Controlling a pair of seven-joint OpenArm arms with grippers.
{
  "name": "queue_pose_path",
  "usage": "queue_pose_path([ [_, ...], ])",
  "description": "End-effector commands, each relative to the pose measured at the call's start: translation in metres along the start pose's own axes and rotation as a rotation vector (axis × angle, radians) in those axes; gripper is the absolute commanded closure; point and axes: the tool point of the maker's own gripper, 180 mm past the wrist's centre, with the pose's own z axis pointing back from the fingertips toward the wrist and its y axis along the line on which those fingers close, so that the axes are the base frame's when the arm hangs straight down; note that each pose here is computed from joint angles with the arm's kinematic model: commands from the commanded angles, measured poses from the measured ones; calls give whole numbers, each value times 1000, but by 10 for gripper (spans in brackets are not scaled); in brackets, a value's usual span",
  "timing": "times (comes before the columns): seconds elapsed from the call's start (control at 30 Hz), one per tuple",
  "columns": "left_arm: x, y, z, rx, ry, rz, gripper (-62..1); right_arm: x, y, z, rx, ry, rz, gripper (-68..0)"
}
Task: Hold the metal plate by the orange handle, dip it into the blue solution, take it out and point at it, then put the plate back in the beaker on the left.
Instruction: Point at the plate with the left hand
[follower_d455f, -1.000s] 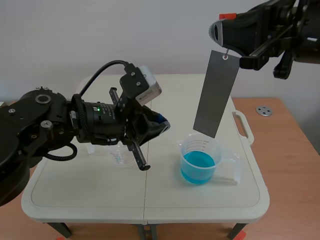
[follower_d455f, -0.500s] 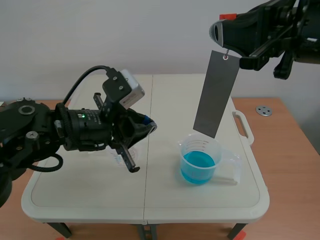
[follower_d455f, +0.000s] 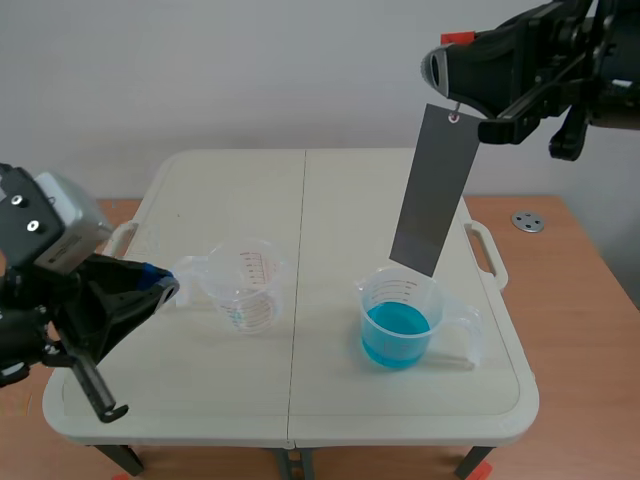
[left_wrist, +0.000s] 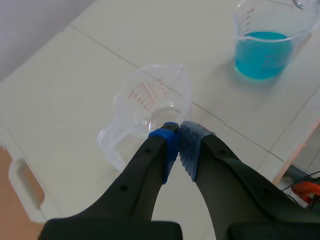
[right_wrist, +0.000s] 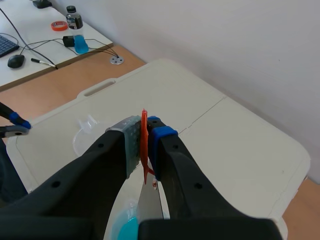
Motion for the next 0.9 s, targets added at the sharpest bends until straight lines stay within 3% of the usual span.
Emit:
queue_pose_path([
  [0.0, -4, -5, 10, 4, 6, 29, -49, 7, 0, 1, 5, -27, 13, -12],
  [0.23, -46, -31, 62, 13, 126, 147, -49, 1, 1, 1, 1, -13, 7, -12],
  [0.53, -88, -81, 113, -30, 302, 266, -49, -20, -7, -2, -8, 27, -54, -12],
  [0.7, -99, -101, 129, -65, 362, 306, -49, -31, -12, -3, -15, 31, -96, -12],
  [0.87, -103, -102, 130, -66, 376, 307, -49, -41, -19, -6, -37, 27, -113, -12],
])
